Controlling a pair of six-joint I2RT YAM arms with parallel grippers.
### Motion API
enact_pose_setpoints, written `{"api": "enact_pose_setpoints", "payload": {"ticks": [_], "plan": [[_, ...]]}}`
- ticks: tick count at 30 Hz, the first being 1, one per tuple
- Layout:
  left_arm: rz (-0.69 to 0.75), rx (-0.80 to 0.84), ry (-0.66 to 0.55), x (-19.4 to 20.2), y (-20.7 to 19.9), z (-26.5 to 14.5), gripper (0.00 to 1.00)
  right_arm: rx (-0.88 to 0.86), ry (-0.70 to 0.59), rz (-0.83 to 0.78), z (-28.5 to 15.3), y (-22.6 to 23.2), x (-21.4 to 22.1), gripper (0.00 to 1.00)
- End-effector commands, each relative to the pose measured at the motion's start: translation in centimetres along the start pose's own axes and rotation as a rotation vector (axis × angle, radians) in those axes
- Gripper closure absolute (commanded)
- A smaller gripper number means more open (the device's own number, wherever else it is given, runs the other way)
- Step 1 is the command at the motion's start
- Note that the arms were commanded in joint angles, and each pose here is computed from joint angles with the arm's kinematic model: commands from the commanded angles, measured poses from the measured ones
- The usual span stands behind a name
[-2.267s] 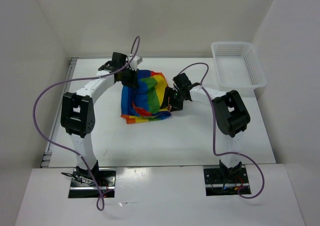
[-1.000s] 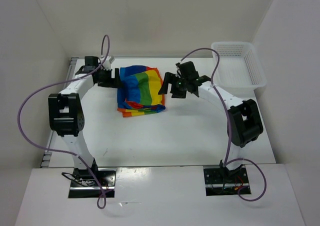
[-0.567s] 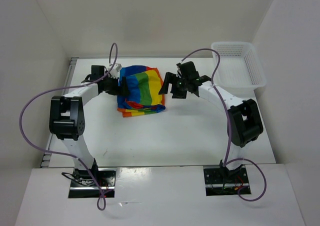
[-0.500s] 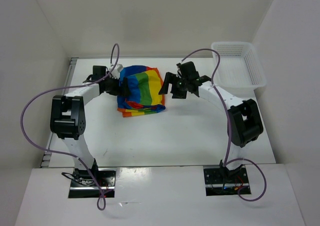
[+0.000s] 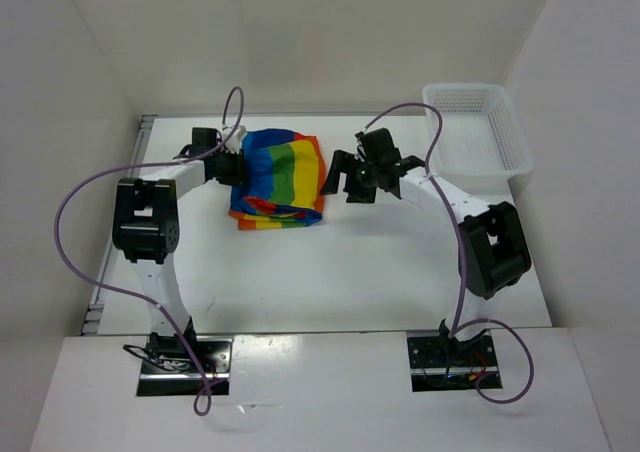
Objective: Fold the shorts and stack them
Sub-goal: Fold the shorts
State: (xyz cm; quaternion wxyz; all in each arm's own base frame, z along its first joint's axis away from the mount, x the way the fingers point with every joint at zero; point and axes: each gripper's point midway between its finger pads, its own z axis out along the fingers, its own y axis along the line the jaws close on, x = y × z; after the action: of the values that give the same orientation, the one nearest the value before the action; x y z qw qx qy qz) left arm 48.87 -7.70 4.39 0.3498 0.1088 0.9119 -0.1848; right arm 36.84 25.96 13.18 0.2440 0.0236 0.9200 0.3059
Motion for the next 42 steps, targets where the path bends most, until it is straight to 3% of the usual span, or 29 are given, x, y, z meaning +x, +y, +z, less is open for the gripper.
{"api": "enact_pose_setpoints", "payload": {"ticks": [1,4,9,12,13,19,22,23,26,27,32,38,42], "plan": [[0.037,-0.013,-0.049,-1.8,0.3,0.0,0.84,-0.024,-0.007,-0.01,-0.5,0.1,0.1,0.09],[0.038,-0.027,-0.051,-2.1,0.2,-0.7,0.99,-0.06,0.007,-0.004,1.3,0.5,-0.2,0.07],[0.038,-0.006,-0.051,-2.8,-0.3,-1.1,1.0,-0.14,0.088,0.037,6.3,1.0,-0.4,0.07],[0.038,0.005,-0.052,-2.8,-0.4,-0.8,1.0,-0.133,0.143,0.057,9.0,0.2,0.8,0.14],[0.038,0.005,-0.052,-2.8,-0.4,-0.8,1.0,-0.131,0.138,0.047,9.6,0.4,0.9,0.21],[0.038,0.005,-0.052,-3.3,-0.2,-0.6,1.0,-0.108,0.129,0.068,11.1,-1.0,1.5,0.36],[0.034,0.005,-0.043,-3.6,-0.2,-0.5,1.0,-0.125,0.135,0.073,12.0,-0.9,2.0,0.51],[0.033,0.016,-0.041,-3.5,-0.3,-0.2,1.0,-0.133,0.142,0.073,12.0,-0.7,2.1,0.67],[0.024,0.01,-0.036,-3.7,0.4,0.0,1.0,-0.094,0.143,0.074,12.4,-0.4,2.3,0.97],[0.019,0.011,-0.025,-3.4,0.5,0.3,1.0,-0.07,0.139,0.059,12.6,-0.7,2.6,1.0],[-0.016,0.003,0.0,-2.9,1.8,0.0,1.0,0.029,0.104,0.016,10.0,-2.1,2.7,1.0],[-0.033,0.083,0.043,-1.2,-0.6,-1.0,0.98,0.131,0.144,-0.046,6.0,-4.9,5.8,1.0],[-0.042,0.141,0.071,0.4,-3.4,-3.9,0.72,0.19,0.143,-0.083,2.2,-6.1,7.2,1.0]]}}
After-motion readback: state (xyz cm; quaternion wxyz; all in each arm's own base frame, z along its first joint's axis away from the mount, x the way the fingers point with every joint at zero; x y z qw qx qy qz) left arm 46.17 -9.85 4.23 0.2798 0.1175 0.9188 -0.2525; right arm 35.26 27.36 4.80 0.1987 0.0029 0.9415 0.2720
